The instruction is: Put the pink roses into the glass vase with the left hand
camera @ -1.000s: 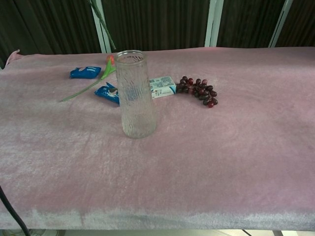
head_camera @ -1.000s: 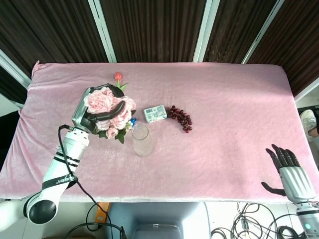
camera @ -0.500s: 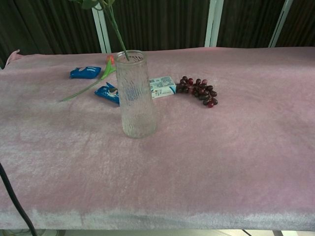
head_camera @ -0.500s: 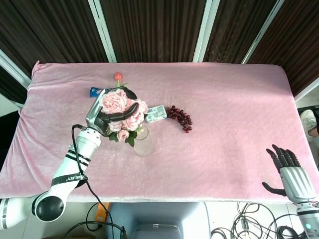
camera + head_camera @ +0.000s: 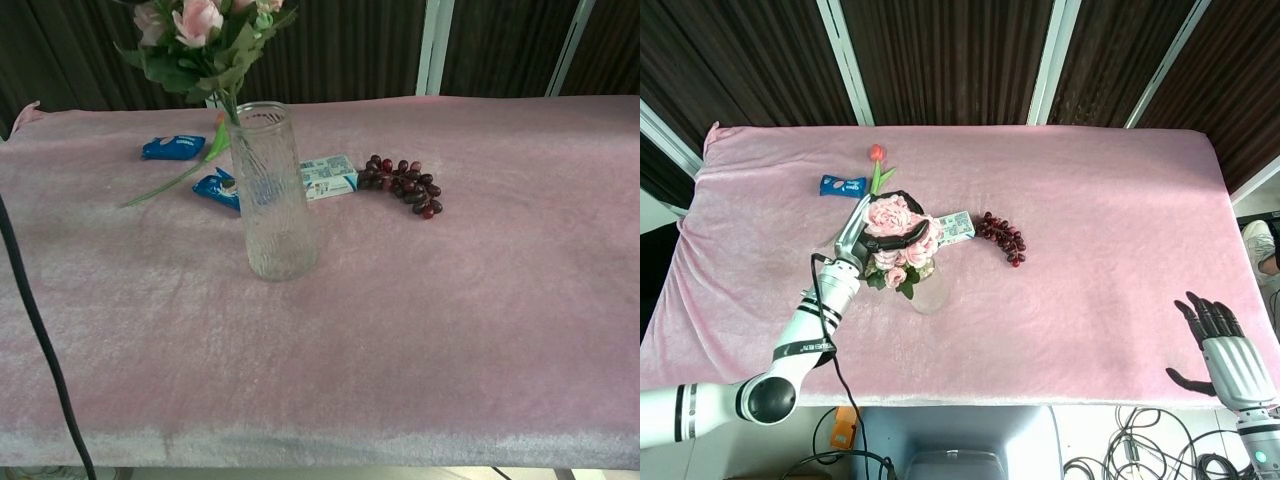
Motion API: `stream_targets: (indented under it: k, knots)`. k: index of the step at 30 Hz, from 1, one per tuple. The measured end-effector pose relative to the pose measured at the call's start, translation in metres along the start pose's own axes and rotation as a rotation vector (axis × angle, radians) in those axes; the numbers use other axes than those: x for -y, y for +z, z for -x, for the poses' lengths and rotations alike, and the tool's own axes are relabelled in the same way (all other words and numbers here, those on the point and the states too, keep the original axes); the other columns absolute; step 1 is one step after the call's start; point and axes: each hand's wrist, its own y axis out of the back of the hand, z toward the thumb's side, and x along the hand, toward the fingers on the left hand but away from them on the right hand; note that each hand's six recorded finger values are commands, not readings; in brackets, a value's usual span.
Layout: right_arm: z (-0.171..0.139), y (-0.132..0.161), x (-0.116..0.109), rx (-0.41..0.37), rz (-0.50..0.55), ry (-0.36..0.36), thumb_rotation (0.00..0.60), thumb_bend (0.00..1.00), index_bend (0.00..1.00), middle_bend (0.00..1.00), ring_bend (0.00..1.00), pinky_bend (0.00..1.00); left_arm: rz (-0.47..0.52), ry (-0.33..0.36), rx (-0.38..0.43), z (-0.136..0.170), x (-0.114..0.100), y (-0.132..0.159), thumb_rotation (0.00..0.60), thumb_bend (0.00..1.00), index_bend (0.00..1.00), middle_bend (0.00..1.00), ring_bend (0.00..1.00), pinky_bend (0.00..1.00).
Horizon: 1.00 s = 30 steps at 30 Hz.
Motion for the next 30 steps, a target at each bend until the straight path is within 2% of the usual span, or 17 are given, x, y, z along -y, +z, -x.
stream_targets:
  k: [3, 6, 8, 10, 12, 14, 17, 19, 20, 22, 24, 30]
  knots:
    - [-0.001, 0.0, -0.001, -0.001, -0.001, -0.006, 0.6, 0.3, 0.0, 0.0, 0.0, 0.0, -0.008, 0.008, -0.016, -0.008, 0.0, -0.014, 0.6, 0.44, 0.63, 0.83, 0.69, 0.67]
    - [-0.001, -0.002, -0.003, 0.007, 0.006, -0.013, 0.6, 0.3, 0.0, 0.0, 0.0, 0.0, -0.029, 0.004, -0.02, -0.012, 0.003, -0.025, 0.6, 0.42, 0.59, 0.78, 0.63, 0.62]
    - [-0.002, -0.004, -0.005, 0.013, 0.01, -0.02, 0.6, 0.3, 0.0, 0.0, 0.0, 0.0, -0.039, 0.004, -0.026, -0.014, 0.004, -0.032, 0.6, 0.42, 0.56, 0.74, 0.57, 0.56]
    - [-0.002, -0.004, -0.006, 0.011, 0.012, -0.024, 0.6, 0.3, 0.0, 0.0, 0.0, 0.0, -0.041, 0.003, -0.036, -0.016, 0.005, -0.04, 0.6, 0.41, 0.51, 0.68, 0.5, 0.45]
    - [-0.003, -0.004, -0.007, 0.009, 0.014, -0.027, 0.6, 0.3, 0.0, 0.0, 0.0, 0.0, -0.037, -0.006, -0.049, -0.017, 0.006, -0.047, 0.6, 0.41, 0.46, 0.64, 0.45, 0.38]
    - [-0.004, -0.004, -0.007, 0.007, 0.016, -0.028, 0.6, 0.3, 0.0, 0.0, 0.0, 0.0, -0.041, -0.016, -0.056, -0.017, 0.008, -0.053, 0.6, 0.4, 0.4, 0.57, 0.37, 0.35]
    - [-0.004, -0.003, -0.006, 0.004, 0.015, -0.025, 0.6, 0.3, 0.0, 0.0, 0.0, 0.0, -0.049, -0.034, -0.054, -0.016, 0.011, -0.056, 0.6, 0.37, 0.23, 0.39, 0.2, 0.26]
    - [-0.005, -0.003, -0.006, 0.001, 0.013, -0.024, 0.6, 0.3, 0.0, 0.0, 0.0, 0.0, -0.059, -0.057, -0.052, -0.015, 0.015, -0.057, 0.6, 0.33, 0.05, 0.19, 0.05, 0.17]
    - [-0.005, -0.003, -0.006, 0.002, 0.013, -0.024, 0.6, 0.3, 0.0, 0.0, 0.0, 0.0, -0.067, -0.071, -0.049, -0.015, 0.016, -0.058, 0.6, 0.31, 0.02, 0.13, 0.02, 0.14]
    - [-0.005, -0.003, -0.006, 0.002, 0.013, -0.026, 0.6, 0.3, 0.0, 0.0, 0.0, 0.0, -0.078, -0.087, -0.044, -0.014, 0.018, -0.058, 0.6, 0.27, 0.0, 0.01, 0.0, 0.07]
    - [-0.005, -0.003, -0.006, 0.003, 0.012, -0.025, 0.6, 0.3, 0.0, 0.0, 0.0, 0.0, -0.079, -0.1, -0.039, -0.013, 0.019, -0.058, 0.6, 0.24, 0.0, 0.0, 0.0, 0.02]
    - [-0.005, -0.004, -0.005, 0.006, 0.007, -0.021, 0.6, 0.3, 0.0, 0.0, 0.0, 0.0, -0.09, -0.117, -0.032, -0.011, 0.019, -0.057, 0.6, 0.21, 0.0, 0.0, 0.0, 0.0]
